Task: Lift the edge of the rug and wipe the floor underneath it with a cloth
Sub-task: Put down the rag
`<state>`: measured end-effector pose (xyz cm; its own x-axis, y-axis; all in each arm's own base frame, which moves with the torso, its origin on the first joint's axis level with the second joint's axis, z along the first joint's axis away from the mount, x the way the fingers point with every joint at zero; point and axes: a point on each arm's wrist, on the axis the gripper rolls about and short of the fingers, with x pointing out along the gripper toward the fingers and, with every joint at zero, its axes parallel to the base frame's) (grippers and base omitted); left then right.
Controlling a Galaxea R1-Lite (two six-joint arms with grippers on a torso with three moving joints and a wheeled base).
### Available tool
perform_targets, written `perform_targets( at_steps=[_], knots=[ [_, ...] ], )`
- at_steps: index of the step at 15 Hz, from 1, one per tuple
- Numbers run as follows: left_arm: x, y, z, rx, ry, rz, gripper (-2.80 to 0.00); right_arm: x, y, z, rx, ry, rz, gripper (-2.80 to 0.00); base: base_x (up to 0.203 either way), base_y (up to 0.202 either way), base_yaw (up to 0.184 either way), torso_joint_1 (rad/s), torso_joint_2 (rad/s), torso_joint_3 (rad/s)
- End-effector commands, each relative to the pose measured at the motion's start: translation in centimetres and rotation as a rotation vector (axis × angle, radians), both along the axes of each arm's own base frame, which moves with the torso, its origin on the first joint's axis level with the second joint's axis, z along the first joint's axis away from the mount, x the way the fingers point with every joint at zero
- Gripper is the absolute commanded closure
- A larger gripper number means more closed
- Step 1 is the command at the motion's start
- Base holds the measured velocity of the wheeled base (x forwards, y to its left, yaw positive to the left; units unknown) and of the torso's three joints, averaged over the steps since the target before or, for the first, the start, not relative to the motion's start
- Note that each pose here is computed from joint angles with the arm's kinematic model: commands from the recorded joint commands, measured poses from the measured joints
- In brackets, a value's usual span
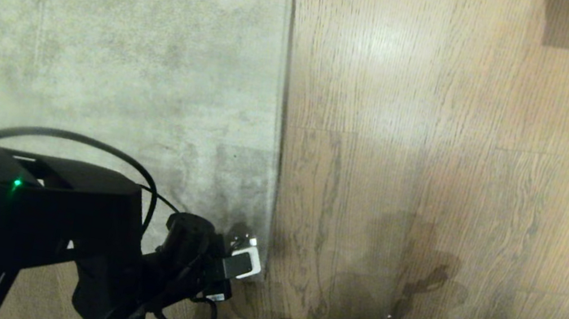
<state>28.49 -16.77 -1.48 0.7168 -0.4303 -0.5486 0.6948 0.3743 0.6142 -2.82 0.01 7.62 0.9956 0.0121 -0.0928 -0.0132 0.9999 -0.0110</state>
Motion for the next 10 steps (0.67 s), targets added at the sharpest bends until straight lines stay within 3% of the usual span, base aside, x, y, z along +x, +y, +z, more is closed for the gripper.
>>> perform_targets(
  at_steps=[1, 7, 10],
  knots=[
    [-0.6, 0.6, 0.6, 0.002, -0.003, 0.007, 0.00, 0.0, 0.0, 0.0, 0.000, 0.002, 0.000, 0.00, 0.000, 0.000, 0.000, 0.000, 0.00, 0.000],
    [-3.1, 3.4, -0.2, 0.062, 0.099, 0.048, 0.00, 0.0, 0.0, 0.0, 0.000, 0.002, 0.001, 0.00, 0.000, 0.000, 0.000, 0.000, 0.00, 0.000],
    [-3.1, 3.6, -1.5, 0.079, 0.139, 0.052, 0.00, 0.0, 0.0, 0.0, 0.000, 0.003, 0.000, 0.00, 0.000, 0.000, 0.000, 0.000, 0.00, 0.000]
  ],
)
